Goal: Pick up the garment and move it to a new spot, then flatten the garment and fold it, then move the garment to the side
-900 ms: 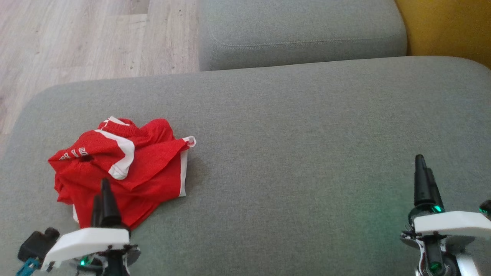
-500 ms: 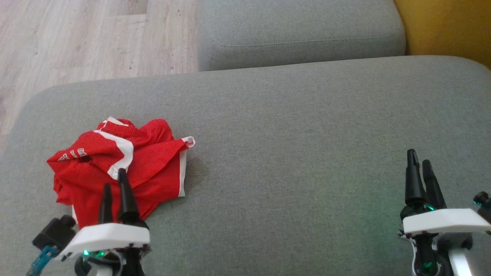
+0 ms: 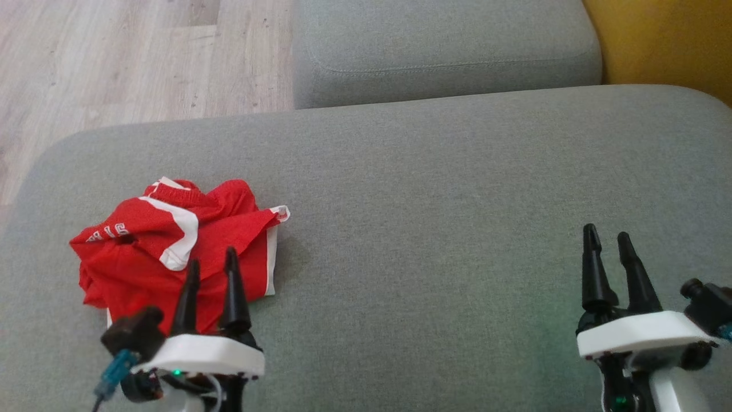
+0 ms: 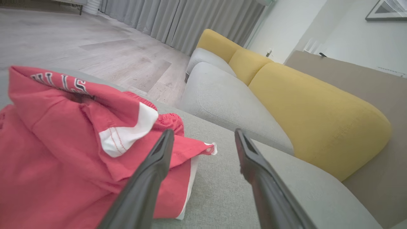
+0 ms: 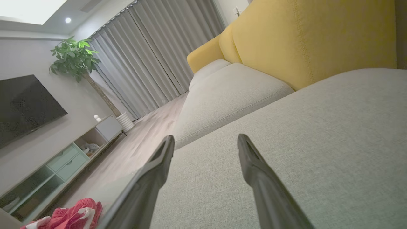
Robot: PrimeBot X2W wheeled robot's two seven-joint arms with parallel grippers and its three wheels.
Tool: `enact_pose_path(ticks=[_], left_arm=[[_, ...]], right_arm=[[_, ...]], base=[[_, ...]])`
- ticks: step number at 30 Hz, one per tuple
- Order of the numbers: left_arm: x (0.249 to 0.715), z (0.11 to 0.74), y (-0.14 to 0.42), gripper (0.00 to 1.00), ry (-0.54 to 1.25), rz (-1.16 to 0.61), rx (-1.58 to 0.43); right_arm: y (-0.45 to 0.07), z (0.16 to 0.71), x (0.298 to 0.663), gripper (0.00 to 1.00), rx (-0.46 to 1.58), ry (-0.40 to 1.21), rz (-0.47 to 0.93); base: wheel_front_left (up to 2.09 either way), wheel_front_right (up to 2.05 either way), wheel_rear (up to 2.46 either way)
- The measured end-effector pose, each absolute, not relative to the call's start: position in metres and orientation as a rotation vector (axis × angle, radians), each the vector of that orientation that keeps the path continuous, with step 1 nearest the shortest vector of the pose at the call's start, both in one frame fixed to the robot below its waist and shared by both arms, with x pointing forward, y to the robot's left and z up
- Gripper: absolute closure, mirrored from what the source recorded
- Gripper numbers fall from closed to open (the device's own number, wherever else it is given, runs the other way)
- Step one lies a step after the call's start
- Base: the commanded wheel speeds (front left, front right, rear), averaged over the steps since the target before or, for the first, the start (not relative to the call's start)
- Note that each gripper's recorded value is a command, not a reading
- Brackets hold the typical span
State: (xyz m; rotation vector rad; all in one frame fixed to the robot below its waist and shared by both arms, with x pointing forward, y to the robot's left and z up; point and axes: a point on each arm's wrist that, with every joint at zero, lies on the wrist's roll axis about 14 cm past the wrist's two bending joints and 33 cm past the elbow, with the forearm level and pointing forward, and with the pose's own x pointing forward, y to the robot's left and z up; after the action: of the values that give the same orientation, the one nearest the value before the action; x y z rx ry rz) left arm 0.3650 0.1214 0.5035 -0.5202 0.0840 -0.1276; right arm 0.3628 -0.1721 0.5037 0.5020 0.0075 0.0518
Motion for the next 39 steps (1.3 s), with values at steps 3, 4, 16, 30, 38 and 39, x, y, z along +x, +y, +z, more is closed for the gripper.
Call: enact_pose_path(ticks=[3, 4, 16, 30, 38, 39], left_arm=[[0.364, 0.502, 0.115, 0.00, 0.088, -0.149, -0.456], [0.364, 0.502, 0.112, 0.00, 0.086, -0.160, -0.431], [0.362, 0.495, 0.102, 0.00, 0.067, -0.189, -0.163], [0.360, 0.485, 0.083, 0.00, 0.019, -0.271, 0.146], [0.363, 0.504, 0.083, 0.00, -0.052, -0.237, 0.126], [0.363, 0.509, 0.083, 0.00, -0.066, -0.235, 0.116]], right_arm=[[-0.171, 0.504, 0.362, 0.00, 0.454, 0.003, 0.059], [-0.170, 0.504, 0.362, 0.00, 0.441, 0.001, 0.060], [-0.159, 0.508, 0.362, 0.00, 0.256, -0.019, 0.106], [-0.141, 0.516, 0.359, 0.00, -0.015, -0.053, 0.179], [-0.139, 0.525, 0.360, 0.00, -0.071, -0.093, 0.191], [-0.139, 0.527, 0.360, 0.00, -0.061, -0.103, 0.188]], base=[[0.00, 0.00, 0.00], [0.00, 0.00, 0.00], [0.00, 0.00, 0.00], [0.00, 0.00, 0.00], [0.00, 0.00, 0.00], [0.00, 0.00, 0.00]])
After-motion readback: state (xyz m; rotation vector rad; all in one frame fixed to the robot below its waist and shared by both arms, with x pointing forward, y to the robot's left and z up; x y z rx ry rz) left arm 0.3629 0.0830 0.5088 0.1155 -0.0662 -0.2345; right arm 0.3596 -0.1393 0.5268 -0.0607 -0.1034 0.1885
